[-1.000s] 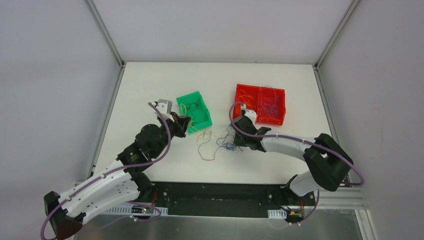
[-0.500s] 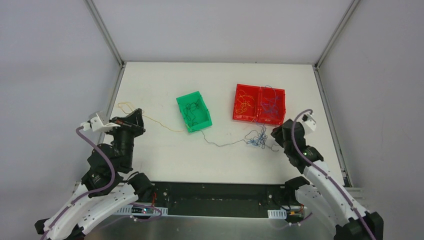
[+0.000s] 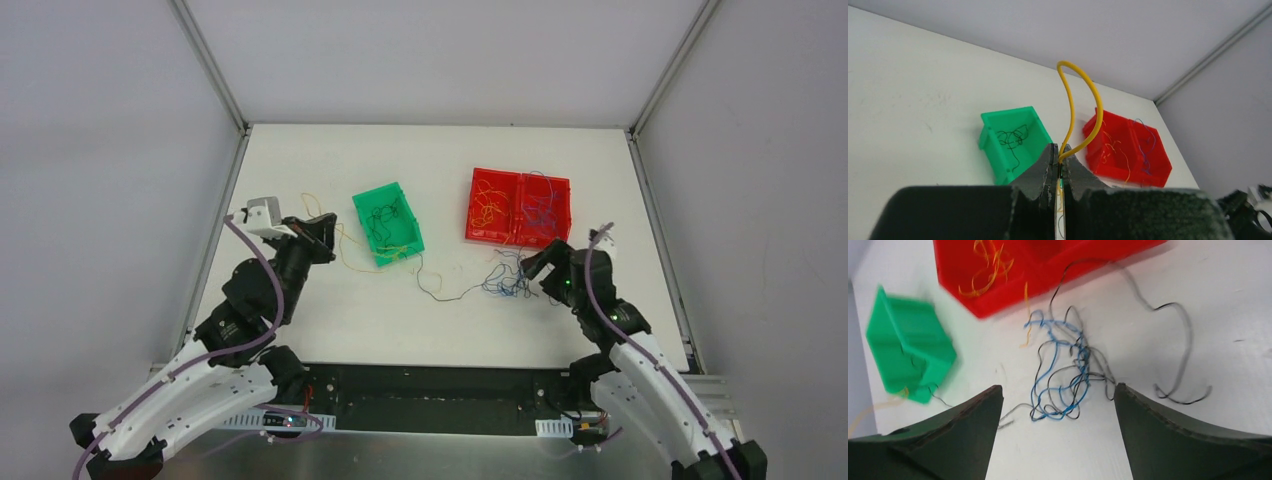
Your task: Untangle the cables
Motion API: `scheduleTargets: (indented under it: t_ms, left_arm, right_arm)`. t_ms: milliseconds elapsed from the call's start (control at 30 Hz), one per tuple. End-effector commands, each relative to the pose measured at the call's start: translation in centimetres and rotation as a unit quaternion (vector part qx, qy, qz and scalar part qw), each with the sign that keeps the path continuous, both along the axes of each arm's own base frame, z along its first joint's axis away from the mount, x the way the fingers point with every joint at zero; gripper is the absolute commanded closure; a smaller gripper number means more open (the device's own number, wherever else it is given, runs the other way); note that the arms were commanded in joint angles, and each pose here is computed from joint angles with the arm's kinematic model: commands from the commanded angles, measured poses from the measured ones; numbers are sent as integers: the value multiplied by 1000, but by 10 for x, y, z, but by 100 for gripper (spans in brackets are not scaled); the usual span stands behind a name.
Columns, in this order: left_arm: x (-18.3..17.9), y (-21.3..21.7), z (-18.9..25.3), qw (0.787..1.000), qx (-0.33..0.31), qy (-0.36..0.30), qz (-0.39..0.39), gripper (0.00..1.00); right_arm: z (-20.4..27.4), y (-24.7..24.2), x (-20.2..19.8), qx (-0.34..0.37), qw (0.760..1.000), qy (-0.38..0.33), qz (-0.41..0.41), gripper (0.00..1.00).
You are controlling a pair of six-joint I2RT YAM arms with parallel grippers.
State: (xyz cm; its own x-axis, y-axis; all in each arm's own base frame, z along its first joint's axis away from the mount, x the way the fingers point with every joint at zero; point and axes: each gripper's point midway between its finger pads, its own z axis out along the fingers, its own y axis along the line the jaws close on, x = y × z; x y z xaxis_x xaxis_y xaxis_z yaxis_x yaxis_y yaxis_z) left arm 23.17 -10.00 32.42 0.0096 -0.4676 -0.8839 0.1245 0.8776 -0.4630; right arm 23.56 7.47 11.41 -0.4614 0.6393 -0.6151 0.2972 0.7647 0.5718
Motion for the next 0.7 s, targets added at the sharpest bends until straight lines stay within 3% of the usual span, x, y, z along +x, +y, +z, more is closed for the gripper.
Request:
scheduleTargets:
  t_ms: [0, 167, 367, 533, 667]
  left_arm:
    - [-5, -35, 38, 995, -11, -48, -88, 100]
    - [-6, -46, 43, 992, -2, -59, -116, 100]
    - [-16, -51, 61, 986, -13, -81, -146, 100]
    - [-24, -52, 72, 982, -29, -90, -162, 100]
    - [-25, -51, 77, 982, -42, -90, -162, 100]
  right_arm:
    - [20, 74, -2, -29, 982, -27, 183, 15]
    - [33, 150, -21, -125, 932, -92, 328, 20]
    - [23, 212, -17, -148, 889, -98, 423, 23]
    - [24, 249, -10, -131, 873, -103, 459, 29]
    - [30, 258, 1, -131, 876, -119, 450, 31]
